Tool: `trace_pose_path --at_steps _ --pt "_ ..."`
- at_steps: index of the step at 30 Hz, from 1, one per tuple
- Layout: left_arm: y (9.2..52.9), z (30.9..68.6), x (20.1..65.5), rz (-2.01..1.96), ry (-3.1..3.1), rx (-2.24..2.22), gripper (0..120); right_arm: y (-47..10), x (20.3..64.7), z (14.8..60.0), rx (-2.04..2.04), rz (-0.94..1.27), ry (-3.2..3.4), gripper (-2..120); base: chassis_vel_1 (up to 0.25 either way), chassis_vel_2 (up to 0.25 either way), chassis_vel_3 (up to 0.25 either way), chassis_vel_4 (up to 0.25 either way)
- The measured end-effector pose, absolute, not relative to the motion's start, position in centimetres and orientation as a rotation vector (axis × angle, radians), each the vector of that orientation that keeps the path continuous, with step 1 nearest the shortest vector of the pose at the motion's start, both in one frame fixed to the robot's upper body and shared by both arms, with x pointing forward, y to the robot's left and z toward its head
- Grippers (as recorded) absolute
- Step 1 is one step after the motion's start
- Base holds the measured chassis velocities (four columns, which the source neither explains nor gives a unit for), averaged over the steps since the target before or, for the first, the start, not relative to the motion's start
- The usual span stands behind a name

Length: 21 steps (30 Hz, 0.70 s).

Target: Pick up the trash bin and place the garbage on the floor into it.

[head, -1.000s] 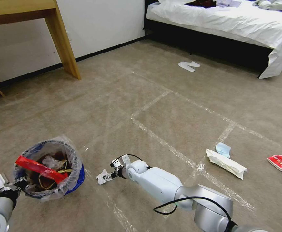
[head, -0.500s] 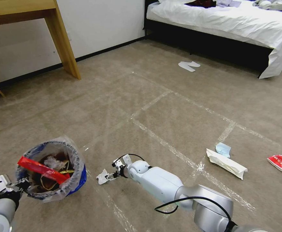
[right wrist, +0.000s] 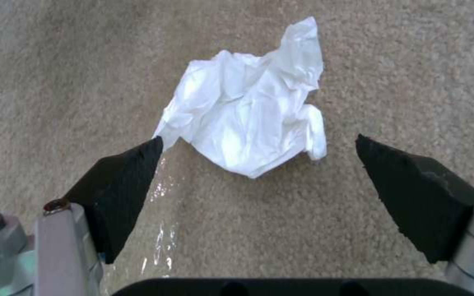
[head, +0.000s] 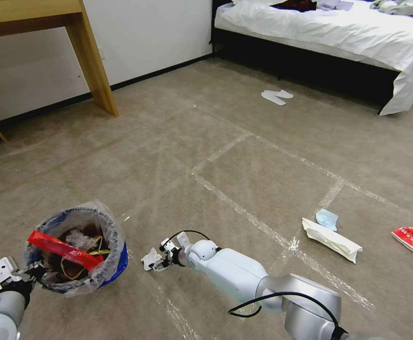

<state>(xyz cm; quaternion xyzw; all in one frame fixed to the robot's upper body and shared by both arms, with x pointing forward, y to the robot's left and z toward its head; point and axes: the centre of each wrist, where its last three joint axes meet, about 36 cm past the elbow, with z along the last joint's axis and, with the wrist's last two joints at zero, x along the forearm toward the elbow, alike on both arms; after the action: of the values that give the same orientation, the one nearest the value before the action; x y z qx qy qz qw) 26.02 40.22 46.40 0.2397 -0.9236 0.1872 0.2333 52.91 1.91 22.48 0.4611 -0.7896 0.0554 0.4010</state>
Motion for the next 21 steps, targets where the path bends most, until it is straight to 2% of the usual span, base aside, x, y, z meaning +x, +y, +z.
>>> trace_pose_path --at_steps 12,17,18,19,21 --pt "40.0 46.5 25.8 0.517 -2.538 0.659 1 1.0 53.7 22.3 1.163 0.131 -2.021 88 0.0 0.0 0.0 0.0" --pt "39.8 46.5 25.7 0.517 -2.537 0.664 1 0.7 53.9 22.2 1.191 0.138 -2.044 73 0.0 0.0 0.0 0.0" --pt "39.8 46.5 25.7 0.518 -2.537 0.664 1 0.7 54.0 22.2 1.205 0.132 -2.051 66 0.0 0.0 0.0 0.0" --pt "39.8 46.5 25.7 0.518 -2.537 0.664 1 0.7 54.0 22.2 1.205 0.132 -2.051 66 0.0 0.0 0.0 0.0" --pt "39.7 46.4 25.6 0.517 -2.537 0.667 1 0.7 54.0 22.3 1.225 0.122 -2.057 57 0.0 0.0 0.0 0.0"
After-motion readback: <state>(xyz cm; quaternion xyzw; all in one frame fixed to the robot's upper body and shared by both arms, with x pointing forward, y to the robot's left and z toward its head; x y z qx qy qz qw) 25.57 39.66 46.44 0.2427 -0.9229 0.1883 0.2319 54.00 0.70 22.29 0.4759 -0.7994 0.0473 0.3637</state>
